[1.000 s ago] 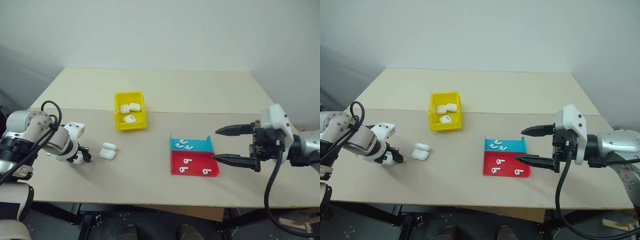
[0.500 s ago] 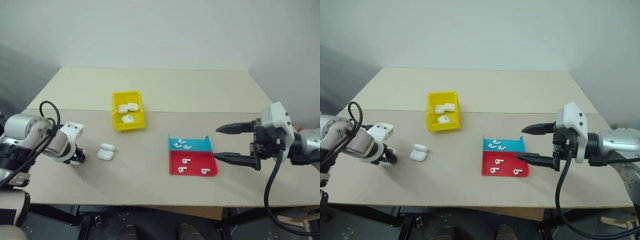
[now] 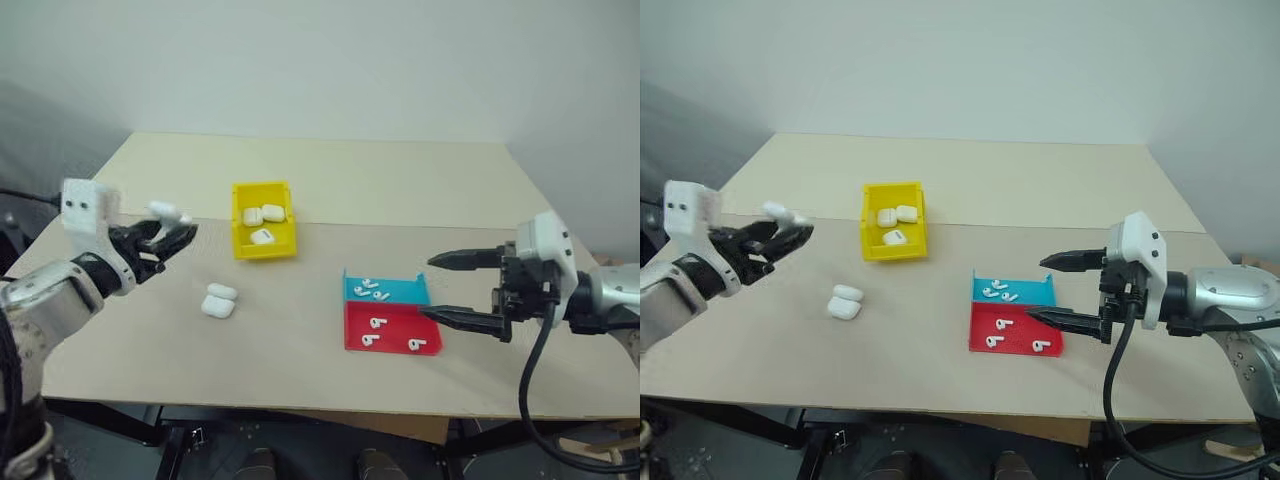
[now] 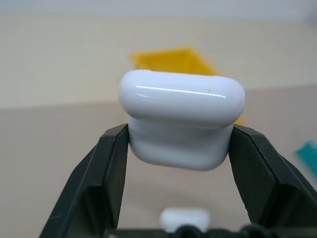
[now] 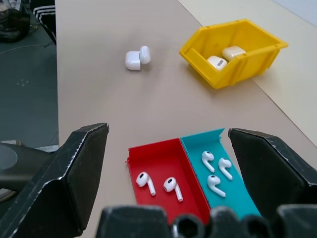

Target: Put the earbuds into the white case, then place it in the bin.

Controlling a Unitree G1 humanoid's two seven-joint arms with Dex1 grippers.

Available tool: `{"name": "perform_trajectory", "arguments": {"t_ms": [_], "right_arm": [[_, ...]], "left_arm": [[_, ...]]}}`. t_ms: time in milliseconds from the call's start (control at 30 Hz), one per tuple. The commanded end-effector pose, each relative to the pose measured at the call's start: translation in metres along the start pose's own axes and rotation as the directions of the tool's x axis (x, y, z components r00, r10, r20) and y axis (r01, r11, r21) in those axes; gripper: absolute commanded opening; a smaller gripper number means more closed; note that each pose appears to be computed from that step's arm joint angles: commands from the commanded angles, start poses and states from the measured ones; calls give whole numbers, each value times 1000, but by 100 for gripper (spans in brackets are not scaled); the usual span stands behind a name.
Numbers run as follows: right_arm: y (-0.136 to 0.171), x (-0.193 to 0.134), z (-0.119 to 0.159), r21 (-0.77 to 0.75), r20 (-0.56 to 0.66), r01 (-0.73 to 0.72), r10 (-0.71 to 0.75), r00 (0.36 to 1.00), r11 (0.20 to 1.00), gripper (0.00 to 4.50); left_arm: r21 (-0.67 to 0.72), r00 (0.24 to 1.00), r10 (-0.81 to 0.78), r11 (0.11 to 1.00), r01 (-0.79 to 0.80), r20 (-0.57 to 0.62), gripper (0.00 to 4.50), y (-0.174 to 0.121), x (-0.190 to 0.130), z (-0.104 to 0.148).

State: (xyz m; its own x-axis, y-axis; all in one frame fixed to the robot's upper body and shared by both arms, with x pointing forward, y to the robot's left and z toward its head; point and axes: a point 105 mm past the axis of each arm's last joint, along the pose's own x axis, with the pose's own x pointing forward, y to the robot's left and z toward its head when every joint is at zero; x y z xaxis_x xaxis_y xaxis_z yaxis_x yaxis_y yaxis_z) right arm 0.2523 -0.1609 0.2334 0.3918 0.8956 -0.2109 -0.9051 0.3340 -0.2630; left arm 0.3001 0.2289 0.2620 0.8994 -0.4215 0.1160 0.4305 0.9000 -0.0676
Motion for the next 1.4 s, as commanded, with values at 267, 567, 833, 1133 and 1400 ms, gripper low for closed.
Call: {"name": "perform_trajectory", "arguments": {"t_ms": [267, 567, 833, 1133, 1400], "right_arm": [[0, 8, 11, -92, 57, 39, -34, 998, 995, 450], [1, 17, -2, -132, -11, 42, -44, 999, 990, 450], [-4, 23, -22, -149, -244, -8, -29, 969, 989, 391], [-4, 32, -50, -179, -522, -224, 100, 847, 958, 293], [-12, 41, -85, -200, -666, -307, 100, 739, 930, 293]], "left_arm": [[125, 605, -773, 631, 766, 190, 277, -91, 12, 19], [149, 312, -944, 326, 934, 111, 277, -126, 12, -7], [171, 363, -930, 367, 915, 53, 277, -123, 8, -20], [175, 372, -923, 384, 906, 98, 277, -137, 4, -25], [176, 369, -922, 385, 906, 115, 277, -145, 1, -26]]}}
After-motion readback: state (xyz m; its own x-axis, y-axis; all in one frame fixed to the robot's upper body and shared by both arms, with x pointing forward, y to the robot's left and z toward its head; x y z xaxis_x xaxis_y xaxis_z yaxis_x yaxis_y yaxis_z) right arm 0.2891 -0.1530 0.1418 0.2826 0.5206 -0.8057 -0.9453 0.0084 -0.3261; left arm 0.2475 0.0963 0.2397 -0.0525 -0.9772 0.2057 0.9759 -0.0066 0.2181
